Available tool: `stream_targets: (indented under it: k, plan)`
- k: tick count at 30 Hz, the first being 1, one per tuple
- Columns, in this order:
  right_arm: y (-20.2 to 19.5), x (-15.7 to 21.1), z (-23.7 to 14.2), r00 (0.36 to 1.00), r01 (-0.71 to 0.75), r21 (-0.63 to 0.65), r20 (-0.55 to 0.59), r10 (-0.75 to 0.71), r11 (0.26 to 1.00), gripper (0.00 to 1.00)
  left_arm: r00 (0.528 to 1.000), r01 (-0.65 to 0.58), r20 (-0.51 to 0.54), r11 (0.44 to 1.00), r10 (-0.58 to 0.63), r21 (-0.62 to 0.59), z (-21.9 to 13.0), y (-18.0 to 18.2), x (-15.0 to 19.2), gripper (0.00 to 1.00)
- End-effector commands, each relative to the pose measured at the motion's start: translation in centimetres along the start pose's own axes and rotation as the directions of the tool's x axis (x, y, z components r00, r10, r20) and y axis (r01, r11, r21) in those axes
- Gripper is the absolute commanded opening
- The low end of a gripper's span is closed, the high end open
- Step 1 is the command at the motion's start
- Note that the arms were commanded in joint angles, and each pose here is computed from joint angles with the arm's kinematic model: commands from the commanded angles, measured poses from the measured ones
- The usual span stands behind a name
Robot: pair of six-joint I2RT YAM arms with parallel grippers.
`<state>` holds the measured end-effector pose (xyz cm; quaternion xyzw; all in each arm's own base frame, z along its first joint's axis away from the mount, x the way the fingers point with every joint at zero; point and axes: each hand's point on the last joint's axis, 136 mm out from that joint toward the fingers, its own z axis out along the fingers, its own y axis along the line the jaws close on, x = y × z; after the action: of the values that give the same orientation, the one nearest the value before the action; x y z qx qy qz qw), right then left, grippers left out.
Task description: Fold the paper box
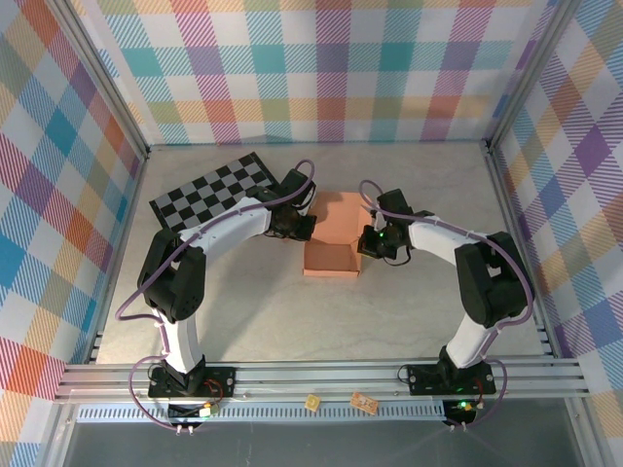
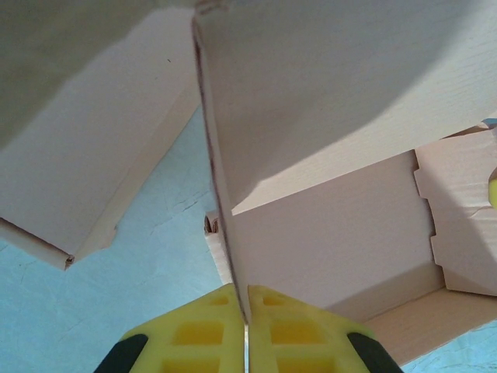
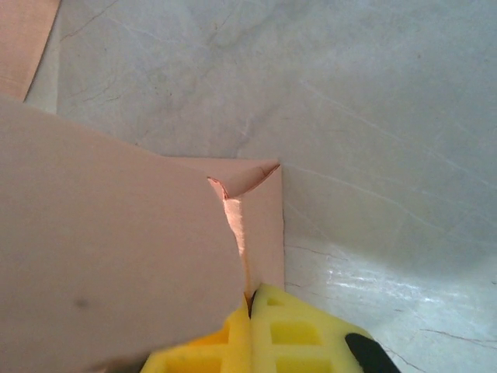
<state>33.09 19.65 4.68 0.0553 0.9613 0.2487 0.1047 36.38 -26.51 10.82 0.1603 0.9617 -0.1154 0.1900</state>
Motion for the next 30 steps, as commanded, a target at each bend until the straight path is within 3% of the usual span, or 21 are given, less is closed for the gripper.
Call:
stream_targets:
  k: [1, 6, 13, 22, 30]
  plan:
    - [-2.1, 1.5, -0.5, 0.999, -0.028, 0.102, -0.03, 0.031, 0.994, 0.16, 1.0, 0.004, -0.02, 1.0, -0.004, 0.019, -0.6, -0.6, 0.4, 0.08]
    - [-0.3, 1.4, -1.9, 1.0, -0.002, 0.022, -0.006, 0.002, 1.0, 0.35, 1.0, 0.006, -0.019, 1.0, -0.006, 0.014, -0.6, -0.5, 0.5, 0.08]
    - [-0.1, 2.9, -2.4, 1.0, -0.016, -0.053, 0.015, 0.017, 0.998, 0.41, 1.0, 0.008, -0.019, 1.0, -0.007, 0.015, -0.7, -0.5, 0.5, 0.08]
    - [-0.4, 2.3, -0.8, 1.0, -0.005, -0.033, -0.018, 0.005, 0.999, 0.36, 1.0, 0.009, -0.02, 1.0, -0.009, 0.017, -0.7, -0.6, 0.6, 0.08]
    - [-2.1, 2.0, 0.7, 0.999, 0.019, 0.116, -0.048, -0.014, 0.993, 0.3, 1.0, 0.018, -0.019, 0.999, -0.018, 0.03, -0.7, -0.8, 0.7, 0.09]
